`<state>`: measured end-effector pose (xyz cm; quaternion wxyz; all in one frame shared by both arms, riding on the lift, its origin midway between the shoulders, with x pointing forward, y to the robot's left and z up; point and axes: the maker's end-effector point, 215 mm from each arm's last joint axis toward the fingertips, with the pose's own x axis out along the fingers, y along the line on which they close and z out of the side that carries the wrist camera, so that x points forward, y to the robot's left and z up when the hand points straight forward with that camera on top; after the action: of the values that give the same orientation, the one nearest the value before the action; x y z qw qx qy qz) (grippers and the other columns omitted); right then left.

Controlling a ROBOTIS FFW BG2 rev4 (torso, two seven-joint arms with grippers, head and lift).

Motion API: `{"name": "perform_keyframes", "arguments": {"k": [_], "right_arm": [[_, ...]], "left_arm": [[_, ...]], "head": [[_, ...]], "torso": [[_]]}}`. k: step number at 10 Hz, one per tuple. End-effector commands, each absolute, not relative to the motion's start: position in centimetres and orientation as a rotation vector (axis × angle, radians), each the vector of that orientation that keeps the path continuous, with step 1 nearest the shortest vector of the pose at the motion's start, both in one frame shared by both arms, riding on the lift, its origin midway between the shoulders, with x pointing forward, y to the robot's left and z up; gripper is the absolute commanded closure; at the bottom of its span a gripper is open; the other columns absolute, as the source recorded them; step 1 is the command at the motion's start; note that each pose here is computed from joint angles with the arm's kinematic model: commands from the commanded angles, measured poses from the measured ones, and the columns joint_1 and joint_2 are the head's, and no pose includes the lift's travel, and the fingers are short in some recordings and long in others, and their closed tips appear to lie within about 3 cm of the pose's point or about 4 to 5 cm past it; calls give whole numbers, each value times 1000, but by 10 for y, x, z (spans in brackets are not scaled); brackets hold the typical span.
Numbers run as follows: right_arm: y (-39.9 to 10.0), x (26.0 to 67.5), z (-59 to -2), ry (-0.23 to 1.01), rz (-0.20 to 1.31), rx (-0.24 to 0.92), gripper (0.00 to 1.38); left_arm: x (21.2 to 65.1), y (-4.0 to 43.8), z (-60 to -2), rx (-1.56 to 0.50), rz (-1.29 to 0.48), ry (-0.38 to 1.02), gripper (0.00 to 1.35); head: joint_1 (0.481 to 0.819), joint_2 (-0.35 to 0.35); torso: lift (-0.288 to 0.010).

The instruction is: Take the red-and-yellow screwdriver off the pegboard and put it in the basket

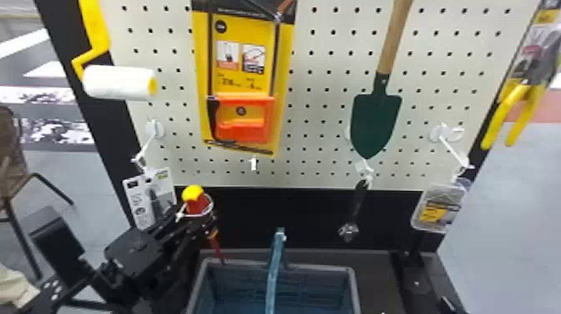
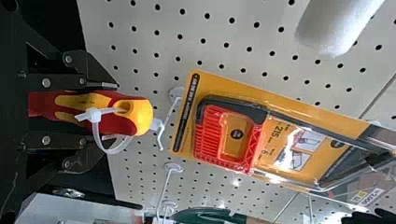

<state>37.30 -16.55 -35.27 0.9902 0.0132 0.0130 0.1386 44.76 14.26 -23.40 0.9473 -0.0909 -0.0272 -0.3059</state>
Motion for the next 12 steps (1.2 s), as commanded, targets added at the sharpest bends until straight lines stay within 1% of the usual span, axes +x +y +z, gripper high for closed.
{"name": "perform_keyframes", "arguments": {"k": [1,3,6,9,12], "right_arm": [[-165,373,-352,24,279,26,206],[-165,372,-351,24,278,25,206],[-166,371,-350,24,276,21,206],[-167,371,-348,21,273,18,206],[-168,370,-348,21,271,15,206]], "left_arm": [[437,152,-240,-204,-580,-40,1104],[428,163,-253,-269,-524,-14,1104],[420,171,-261,-422,-422,-14,1104],[416,167,-267,-527,-386,5,1104],[412,166,-281,-587,-357,38,1104]], "head": [[549,0],[549,0],[549,0],[549,0],[549,0]], "torso": [[-100],[-100],[-100],[-100],[-100]]}}
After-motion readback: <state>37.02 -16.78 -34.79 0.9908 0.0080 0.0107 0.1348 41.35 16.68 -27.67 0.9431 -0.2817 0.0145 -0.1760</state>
